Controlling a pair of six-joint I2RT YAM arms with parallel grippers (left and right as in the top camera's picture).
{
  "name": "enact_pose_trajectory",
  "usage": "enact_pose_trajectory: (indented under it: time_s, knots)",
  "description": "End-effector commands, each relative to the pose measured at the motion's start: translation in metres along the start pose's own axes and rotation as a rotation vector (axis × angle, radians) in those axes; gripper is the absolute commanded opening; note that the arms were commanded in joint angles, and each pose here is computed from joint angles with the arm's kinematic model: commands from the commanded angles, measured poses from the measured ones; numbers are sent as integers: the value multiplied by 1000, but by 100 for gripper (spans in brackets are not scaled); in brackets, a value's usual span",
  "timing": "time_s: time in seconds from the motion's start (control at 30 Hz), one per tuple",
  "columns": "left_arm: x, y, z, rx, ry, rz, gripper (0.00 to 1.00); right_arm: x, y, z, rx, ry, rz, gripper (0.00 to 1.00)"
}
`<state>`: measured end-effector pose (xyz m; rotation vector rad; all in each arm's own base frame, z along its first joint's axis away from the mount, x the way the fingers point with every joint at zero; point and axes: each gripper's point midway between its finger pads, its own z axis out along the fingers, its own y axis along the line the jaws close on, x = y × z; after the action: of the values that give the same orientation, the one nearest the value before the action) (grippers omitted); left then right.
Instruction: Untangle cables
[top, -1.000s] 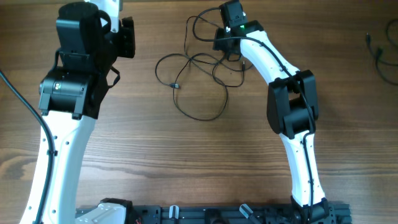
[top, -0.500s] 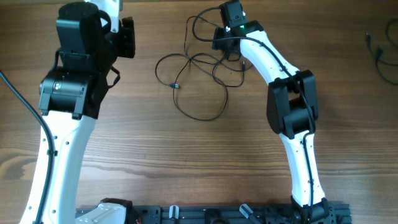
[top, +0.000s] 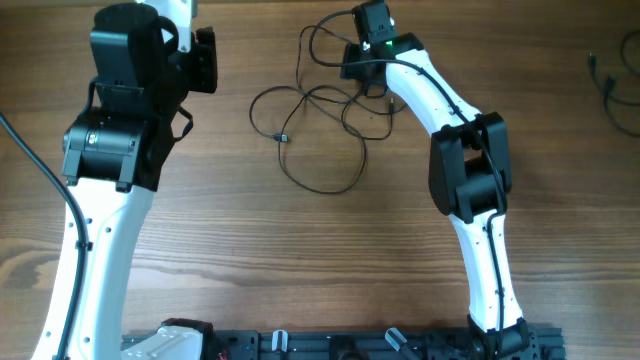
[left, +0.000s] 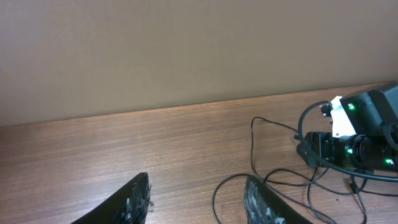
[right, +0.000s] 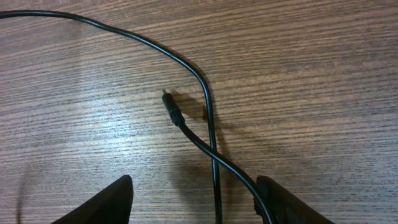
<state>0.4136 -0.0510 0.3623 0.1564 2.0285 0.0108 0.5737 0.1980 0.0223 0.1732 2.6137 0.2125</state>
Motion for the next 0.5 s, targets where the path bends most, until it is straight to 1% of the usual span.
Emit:
enact_pose_trajectory:
  time_s: [0.0, 0.47]
  knots:
    - [-3, 1, -5, 8, -16, 7, 50, 17, 0, 19, 6, 40, -29, 65]
    - [-3, 1, -5, 8, -16, 7, 50, 22, -3, 22, 10, 48, -30, 66]
